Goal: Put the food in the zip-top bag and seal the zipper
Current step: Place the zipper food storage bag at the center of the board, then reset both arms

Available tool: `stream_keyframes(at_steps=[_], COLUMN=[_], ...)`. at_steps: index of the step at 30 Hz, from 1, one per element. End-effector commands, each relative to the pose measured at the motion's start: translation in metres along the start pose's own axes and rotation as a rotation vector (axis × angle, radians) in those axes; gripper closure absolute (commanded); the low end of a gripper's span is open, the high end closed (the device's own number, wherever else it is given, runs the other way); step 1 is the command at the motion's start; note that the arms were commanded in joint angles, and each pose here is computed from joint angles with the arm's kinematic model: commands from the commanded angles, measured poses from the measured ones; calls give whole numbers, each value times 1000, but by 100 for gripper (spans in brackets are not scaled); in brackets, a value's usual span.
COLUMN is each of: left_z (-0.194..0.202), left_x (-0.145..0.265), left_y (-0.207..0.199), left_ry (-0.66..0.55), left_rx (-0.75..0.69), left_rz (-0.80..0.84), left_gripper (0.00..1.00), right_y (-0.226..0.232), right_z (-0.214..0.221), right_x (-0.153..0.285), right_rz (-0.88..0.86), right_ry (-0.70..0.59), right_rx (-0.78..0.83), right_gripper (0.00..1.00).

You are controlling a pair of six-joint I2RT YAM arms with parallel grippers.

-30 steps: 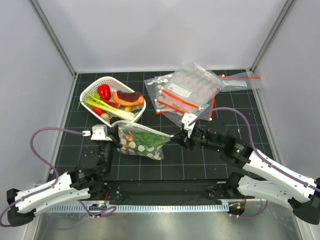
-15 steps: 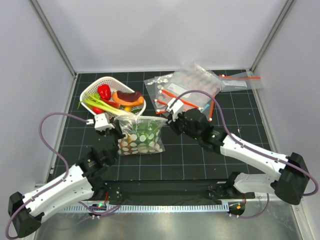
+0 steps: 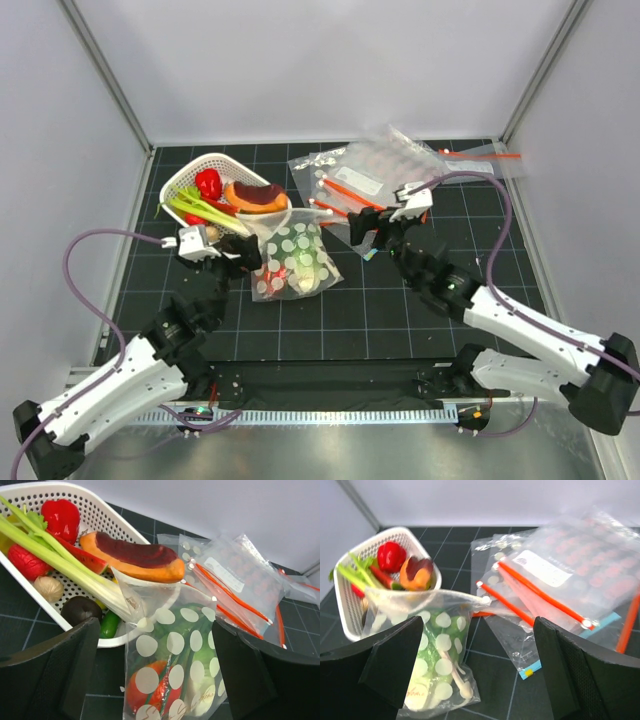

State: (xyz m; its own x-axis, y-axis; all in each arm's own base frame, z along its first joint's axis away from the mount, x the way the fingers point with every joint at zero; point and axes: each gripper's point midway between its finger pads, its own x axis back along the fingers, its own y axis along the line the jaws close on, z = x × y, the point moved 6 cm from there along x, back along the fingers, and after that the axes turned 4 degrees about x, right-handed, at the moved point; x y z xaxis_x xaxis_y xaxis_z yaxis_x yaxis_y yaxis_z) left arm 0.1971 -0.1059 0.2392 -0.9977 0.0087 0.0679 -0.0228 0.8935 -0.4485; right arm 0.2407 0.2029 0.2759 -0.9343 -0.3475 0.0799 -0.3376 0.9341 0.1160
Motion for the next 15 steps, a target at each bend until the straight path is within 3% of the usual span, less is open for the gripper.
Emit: stream_keyframes(at_steps=[1,6,11,13,15], left_z=[-27,-34,-41,-38,-39], left_x=[12,27,38,38,39], left_y=[-7,7,19,24,26], left_ry=[-27,-92,-201,-214,-228], left_rx=[36,119,235,248,262], left_rz=[68,89,135,128,129], left_gripper=[0,0,0,0,0], right_y=[-23,-55,-74,-80,-83], right_z=[-36,-51,-44,-48,-50], right_x=[19,46,63,72,80], right_rz=[201,380,449,470,452], right_ry=[-94,-198,-303,-351,-365], right_rx=[-212,-307,-421,-534,-531], right_gripper=[0,0,0,0,0])
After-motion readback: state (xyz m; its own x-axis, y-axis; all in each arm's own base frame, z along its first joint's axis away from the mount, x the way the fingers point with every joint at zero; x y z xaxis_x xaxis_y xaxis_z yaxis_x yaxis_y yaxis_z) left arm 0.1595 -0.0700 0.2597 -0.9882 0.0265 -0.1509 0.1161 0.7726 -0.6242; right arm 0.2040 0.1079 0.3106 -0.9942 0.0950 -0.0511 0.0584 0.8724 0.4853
